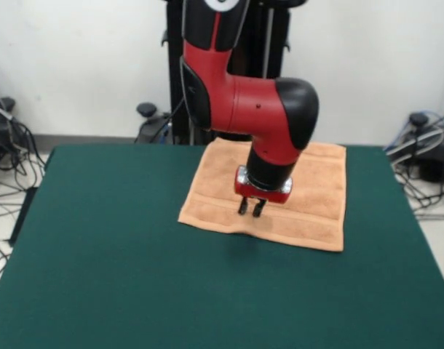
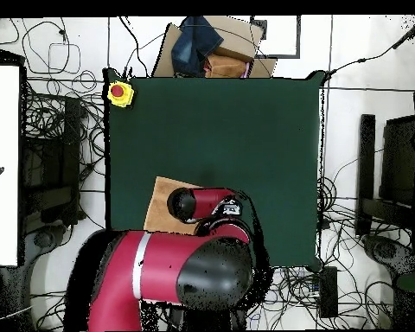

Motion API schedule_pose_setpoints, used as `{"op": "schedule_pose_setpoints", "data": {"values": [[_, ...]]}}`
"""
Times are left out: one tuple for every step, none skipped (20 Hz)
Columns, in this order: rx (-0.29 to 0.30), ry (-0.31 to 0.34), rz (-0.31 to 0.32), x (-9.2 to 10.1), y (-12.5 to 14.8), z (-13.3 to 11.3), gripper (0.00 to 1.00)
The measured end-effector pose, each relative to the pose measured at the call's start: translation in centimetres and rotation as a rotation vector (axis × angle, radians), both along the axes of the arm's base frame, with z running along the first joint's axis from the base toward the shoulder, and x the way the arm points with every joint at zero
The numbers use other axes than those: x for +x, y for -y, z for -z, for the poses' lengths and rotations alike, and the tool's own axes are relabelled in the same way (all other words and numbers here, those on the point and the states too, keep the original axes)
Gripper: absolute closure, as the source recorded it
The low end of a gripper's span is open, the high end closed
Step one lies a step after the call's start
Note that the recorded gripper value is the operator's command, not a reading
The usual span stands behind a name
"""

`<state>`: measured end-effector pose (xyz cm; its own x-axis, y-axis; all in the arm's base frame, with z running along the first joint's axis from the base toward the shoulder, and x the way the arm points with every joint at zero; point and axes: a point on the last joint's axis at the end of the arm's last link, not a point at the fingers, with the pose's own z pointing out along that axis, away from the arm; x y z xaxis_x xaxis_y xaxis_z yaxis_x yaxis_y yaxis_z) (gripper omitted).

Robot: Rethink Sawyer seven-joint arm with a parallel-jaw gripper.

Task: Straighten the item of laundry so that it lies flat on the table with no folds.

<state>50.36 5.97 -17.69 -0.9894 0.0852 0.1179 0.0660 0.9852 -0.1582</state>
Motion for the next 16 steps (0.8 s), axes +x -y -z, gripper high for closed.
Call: {"op": "schedule_pose_setpoints", "data": {"values": [[-0.002,0.004,-0.005,-0.01,-0.23,0.02,1.00],[-0.004,0.006,-0.007,-0.05,-0.22,0.01,1.00],[-0.005,0.007,-0.008,-0.07,-0.21,0.01,1.00],[-0.005,0.008,-0.008,-0.08,-0.21,0.02,1.00],[-0.005,0.010,-0.008,-0.09,-0.19,0.02,1.00],[-0.004,0.012,-0.008,-0.13,-0.20,0.01,1.00],[-0.004,0.013,-0.008,-0.15,-0.20,0.00,1.00],[-0.004,0.014,-0.008,-0.16,-0.19,0.01,1.00],[-0.004,0.015,-0.008,-0.17,-0.18,0.01,1.00],[-0.003,0.017,-0.006,-0.18,-0.14,0.00,1.00],[0.000,0.018,-0.002,-0.19,-0.08,0.00,1.00],[0.003,0.019,0.001,-0.19,-0.03,0.00,1.00],[0.006,0.019,0.005,-0.17,0.01,0.00,1.00],[0.008,0.018,0.008,-0.16,0.06,0.01,1.00],[0.009,0.018,0.013,-0.13,0.10,0.01,1.00],[0.009,0.018,0.015,-0.12,0.09,0.02,1.00]]}}
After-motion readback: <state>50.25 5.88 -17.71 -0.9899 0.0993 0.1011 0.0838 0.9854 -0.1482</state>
